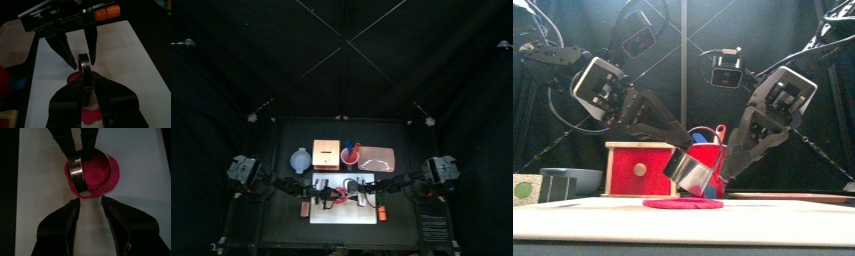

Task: Get the cutter from the drawer then cut the dough then place the extra dough in the bowl
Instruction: Place the extra dough in the bowl

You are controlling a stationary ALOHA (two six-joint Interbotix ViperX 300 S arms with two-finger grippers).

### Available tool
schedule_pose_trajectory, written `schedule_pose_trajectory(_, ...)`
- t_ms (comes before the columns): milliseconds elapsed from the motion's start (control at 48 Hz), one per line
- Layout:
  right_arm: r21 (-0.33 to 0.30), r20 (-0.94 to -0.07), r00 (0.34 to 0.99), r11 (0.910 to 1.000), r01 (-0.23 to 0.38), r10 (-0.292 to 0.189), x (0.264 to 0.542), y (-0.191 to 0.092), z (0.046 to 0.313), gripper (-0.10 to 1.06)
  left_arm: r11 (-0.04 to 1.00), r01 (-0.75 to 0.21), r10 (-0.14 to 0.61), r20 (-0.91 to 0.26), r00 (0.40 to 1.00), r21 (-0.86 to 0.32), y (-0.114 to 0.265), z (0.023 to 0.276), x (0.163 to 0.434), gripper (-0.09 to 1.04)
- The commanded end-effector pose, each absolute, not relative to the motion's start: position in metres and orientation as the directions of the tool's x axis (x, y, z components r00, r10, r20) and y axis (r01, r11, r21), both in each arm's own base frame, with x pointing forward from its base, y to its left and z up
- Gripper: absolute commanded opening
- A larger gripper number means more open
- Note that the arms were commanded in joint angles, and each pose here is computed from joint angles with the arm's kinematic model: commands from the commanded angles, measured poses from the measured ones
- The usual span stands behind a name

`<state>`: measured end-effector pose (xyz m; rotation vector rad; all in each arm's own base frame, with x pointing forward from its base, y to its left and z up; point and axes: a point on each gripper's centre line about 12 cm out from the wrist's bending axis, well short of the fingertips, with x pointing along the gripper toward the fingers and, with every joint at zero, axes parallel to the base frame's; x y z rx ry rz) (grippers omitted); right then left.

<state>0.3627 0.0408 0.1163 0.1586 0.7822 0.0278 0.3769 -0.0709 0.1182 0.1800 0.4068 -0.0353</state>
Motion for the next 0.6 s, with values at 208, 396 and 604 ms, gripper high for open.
schedule_pose_trajectory(208, 0.161, -0.664, 0.743, 0.9863, 0.033, 0.084, 0.365, 0.039, 0.135, 0.78, 0.986, 0.026, 0.035, -0.347, 0.937, 0.167, -0.065, 0.123, 0.373, 0.60)
schedule_pose_trajectory(396, 0.154, -0.621, 0.779, 0.9880, 0.014, 0.085, 0.364, 0.038, 0.156, 0.78, 0.985, 0.028, 0.038, -0.368, 0.929, 0.172, -0.065, 0.113, 0.374, 0.60)
schedule_pose_trajectory(604, 0.084, -0.600, 0.799, 0.9964, 0.003, 0.048, 0.371, 0.021, 0.174, 0.78, 0.984, 0.027, 0.039, -0.359, 0.932, 0.177, -0.067, 0.111, 0.376, 0.60)
